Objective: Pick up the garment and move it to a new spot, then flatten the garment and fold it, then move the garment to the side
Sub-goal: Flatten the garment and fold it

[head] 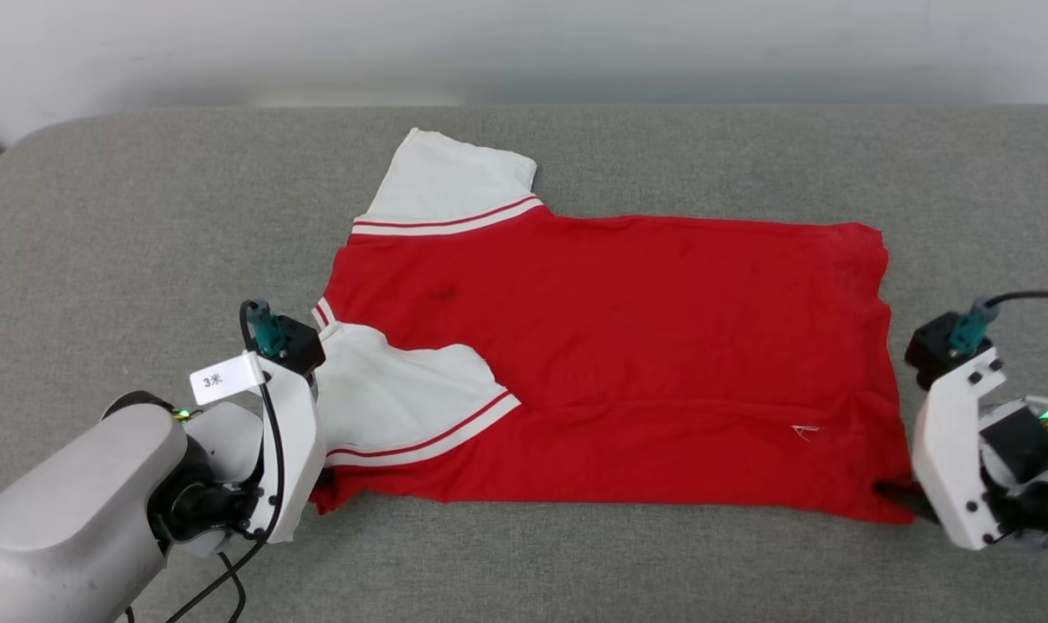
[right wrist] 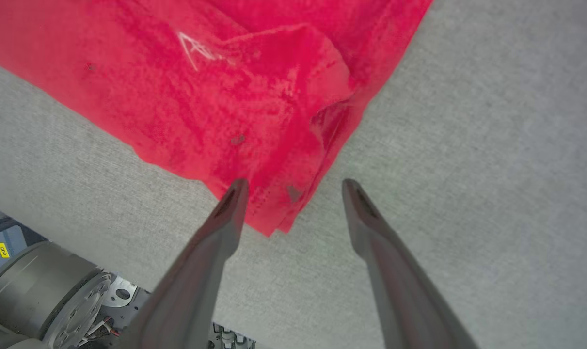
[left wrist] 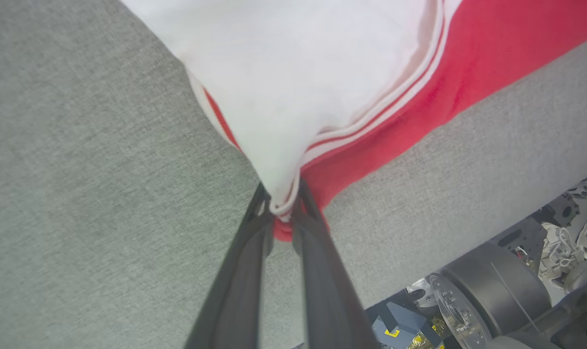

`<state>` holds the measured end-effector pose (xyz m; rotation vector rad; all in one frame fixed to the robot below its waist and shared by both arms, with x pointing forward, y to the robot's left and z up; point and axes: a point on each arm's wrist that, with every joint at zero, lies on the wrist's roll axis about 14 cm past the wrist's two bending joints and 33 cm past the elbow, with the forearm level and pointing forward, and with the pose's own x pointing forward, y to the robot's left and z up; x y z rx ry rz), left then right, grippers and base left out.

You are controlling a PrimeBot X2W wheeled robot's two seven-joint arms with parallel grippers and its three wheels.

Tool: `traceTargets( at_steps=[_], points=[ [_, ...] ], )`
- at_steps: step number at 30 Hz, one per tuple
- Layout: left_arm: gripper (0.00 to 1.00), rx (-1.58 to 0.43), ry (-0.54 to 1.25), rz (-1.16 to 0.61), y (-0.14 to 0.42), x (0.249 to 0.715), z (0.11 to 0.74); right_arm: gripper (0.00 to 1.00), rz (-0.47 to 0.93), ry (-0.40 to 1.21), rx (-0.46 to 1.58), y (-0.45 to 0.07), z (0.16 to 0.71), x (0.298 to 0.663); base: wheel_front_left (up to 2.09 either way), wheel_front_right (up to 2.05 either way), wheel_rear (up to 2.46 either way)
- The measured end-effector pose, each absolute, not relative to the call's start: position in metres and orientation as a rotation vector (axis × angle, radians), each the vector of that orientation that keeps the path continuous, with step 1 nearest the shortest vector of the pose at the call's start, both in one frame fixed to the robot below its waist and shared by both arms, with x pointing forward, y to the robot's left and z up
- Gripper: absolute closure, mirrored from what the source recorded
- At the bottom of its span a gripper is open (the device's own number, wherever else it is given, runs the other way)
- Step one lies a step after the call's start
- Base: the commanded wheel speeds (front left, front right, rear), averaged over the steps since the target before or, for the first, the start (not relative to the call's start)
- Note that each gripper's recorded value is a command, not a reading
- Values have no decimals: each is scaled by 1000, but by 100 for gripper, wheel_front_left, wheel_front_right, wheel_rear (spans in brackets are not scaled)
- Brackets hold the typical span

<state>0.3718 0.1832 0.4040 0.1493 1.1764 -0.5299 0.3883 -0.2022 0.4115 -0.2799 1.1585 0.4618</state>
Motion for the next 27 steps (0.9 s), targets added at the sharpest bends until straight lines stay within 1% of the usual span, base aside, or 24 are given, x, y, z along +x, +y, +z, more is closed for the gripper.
traceTargets(
  at_steps=[4, 10, 11, 12, 13, 18, 27],
  points=[
    [100, 144, 1185, -532, 183, 372, 398, 0, 483, 1225, -229, -190, 381, 376, 0, 0, 0],
    [100, 138, 1198, -528, 185, 372, 393, 0, 494, 1258, -220, -187, 364, 369, 0, 0, 0],
    [100, 137, 1197, -527, 185, 372, 392, 33, 494, 1256, -218, -187, 364, 369, 0, 0, 0],
    [100, 137, 1198, -526, 185, 372, 392, 90, 495, 1242, -219, -187, 364, 370, 0, 0, 0],
    [100, 135, 1200, -524, 186, 371, 392, 100, 495, 1229, -214, -187, 366, 371, 0, 0, 0],
    [100, 125, 1193, -518, 187, 363, 395, 100, 508, 1152, -186, -182, 380, 375, 0, 0, 0],
    [100, 126, 1160, -549, 185, 340, 412, 100, 501, 1050, -218, -203, 418, 367, 0, 0, 0]
  ],
)
